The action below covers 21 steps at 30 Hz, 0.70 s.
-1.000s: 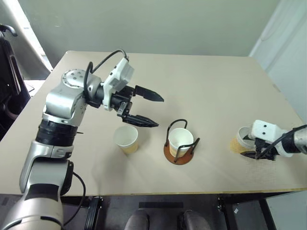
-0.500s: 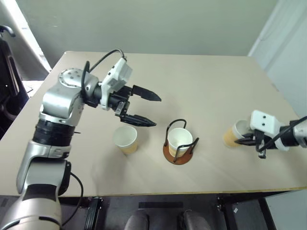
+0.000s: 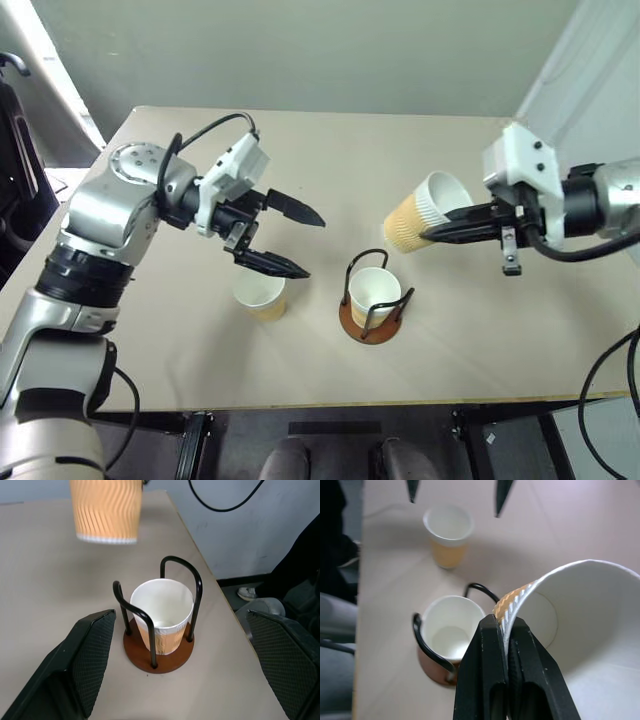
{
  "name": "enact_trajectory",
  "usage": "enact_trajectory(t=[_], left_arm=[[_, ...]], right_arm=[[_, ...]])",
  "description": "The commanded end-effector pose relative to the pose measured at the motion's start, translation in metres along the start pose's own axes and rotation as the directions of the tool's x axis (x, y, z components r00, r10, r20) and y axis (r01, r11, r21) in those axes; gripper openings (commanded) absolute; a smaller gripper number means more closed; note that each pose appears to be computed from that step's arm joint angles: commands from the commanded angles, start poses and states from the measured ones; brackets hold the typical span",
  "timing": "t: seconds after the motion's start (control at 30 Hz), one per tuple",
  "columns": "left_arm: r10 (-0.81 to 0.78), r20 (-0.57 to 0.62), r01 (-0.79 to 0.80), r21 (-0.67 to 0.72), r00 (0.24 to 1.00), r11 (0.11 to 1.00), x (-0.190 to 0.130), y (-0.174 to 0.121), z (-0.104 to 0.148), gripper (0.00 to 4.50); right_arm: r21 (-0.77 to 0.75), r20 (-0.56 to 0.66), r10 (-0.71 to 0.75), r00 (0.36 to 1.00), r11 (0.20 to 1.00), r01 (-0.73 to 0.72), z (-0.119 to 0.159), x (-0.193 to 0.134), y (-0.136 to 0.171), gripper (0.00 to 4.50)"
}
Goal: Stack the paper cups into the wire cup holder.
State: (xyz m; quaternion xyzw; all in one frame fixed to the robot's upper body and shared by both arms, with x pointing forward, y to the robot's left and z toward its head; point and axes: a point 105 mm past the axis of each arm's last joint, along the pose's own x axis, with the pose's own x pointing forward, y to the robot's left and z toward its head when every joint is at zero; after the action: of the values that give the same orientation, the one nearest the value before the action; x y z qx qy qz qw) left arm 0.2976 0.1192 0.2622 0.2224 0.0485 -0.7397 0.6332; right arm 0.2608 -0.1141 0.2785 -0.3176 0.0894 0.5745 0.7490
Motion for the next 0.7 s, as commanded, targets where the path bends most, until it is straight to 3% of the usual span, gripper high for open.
enact_trajectory(t=[0.03, 0.37, 0.7], left_arm=[[-0.038, 0.003, 0.038, 0.054, 0.999, 0.998, -0.001, -0.003, 0.011, 4.5], [-0.031, 0.009, 0.031, 0.06, 0.999, 0.998, 0.0, -0.001, 0.01, 4.5], [-0.025, 0.014, 0.023, 0.077, 1.0, 0.997, 0.001, 0.004, 0.009, 4.5]], right_arm=[[-0.039, 0.002, 0.025, 1.0, 0.999, -0.025, 0.009, 0.002, 0.008, 0.01], [-0.038, -0.016, 0.096, 0.995, 0.995, -0.097, 0.008, 0.007, 0.025, 0.01], [-0.036, -0.065, 0.121, 0.99, 0.992, -0.124, -0.012, 0.024, 0.026, 0.01]])
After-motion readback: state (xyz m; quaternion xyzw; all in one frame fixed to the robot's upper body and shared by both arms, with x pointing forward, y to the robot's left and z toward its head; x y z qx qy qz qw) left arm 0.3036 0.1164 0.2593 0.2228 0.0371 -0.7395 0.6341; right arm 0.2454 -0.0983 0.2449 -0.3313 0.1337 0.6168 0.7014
